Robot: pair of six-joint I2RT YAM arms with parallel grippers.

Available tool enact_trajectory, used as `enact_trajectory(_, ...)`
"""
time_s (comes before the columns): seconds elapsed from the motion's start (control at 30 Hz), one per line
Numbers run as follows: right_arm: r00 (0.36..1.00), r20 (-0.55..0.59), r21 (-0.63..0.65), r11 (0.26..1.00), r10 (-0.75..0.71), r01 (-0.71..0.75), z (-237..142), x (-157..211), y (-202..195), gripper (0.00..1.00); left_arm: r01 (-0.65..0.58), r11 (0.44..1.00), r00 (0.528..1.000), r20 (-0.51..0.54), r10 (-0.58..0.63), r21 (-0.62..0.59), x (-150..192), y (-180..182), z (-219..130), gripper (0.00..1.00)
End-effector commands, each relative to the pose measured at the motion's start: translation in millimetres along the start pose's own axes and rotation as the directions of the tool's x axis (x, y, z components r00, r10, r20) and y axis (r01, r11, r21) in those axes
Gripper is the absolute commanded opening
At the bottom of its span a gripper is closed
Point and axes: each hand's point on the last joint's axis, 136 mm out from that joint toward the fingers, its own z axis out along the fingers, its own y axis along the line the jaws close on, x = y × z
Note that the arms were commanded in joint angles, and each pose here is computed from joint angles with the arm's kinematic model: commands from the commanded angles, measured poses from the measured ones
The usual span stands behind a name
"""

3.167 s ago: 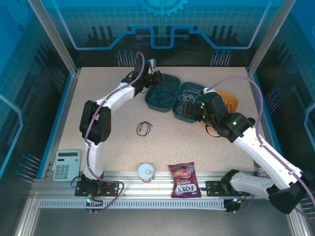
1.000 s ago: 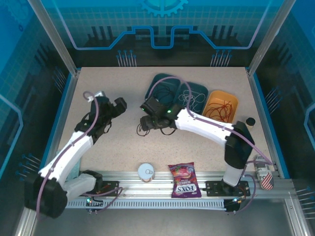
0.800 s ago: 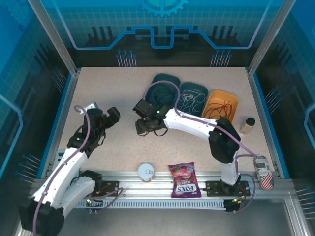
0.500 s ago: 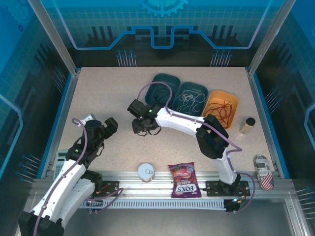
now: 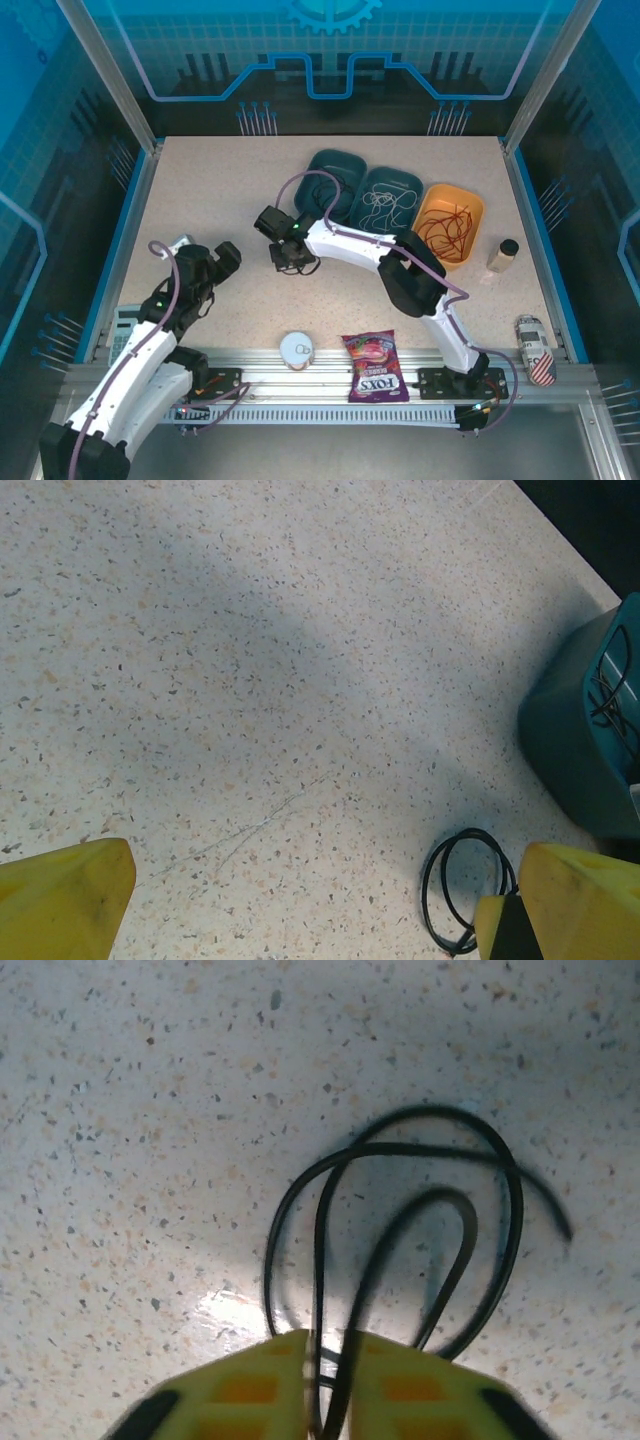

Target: Untangle the cables

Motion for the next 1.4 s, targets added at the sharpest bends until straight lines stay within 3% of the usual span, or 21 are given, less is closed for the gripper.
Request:
enact_trajectory(0.0,0.999,0.037,0.009,1.000,-0.020,0.020,-12.0,-15.7,-2.7,0.01,0.013,1.000,1.000,-0.019,-0.013,0.004,5.1,1.3,4.9,0.99)
enact_trajectory(0.17,0.992,0.116,-0.087,0.994,-0.050,0.060,-56.1,-31.1,10.7,0.00,-0.031,0.996,0.997,-0.061,0.036,0.080,10.4,-15.9,9.7,0.99)
enact_trajectory(0.43,0.988,0.151,-0.261,0.964,-0.008,0.048,-113.3,-39.4,15.0,0.00,-0.079,0.950,0.962,-0.226,0.152,0.301,26.7,-72.5,19.0,0.99)
enact_trajectory(0.8,0.981,0.171,-0.426,0.905,0.095,-0.013,-148.1,-50.6,8.6,0.00,-0.001,0.791,0.948,-0.251,0.195,0.612,23.2,-142.7,4.1,0.79)
enact_trajectory(0.93,0.978,0.173,-0.465,0.885,0.113,-0.021,-155.6,-54.6,12.5,0.00,0.011,0.786,0.943,-0.268,0.197,0.618,27.0,-144.5,6.4,0.69)
enact_trajectory(1.37,0.971,0.202,-0.505,0.863,0.129,-0.010,-174.7,-58.1,17.2,0.00,-0.039,0.806,0.922,-0.290,0.257,0.591,50.6,-146.6,22.7,0.54)
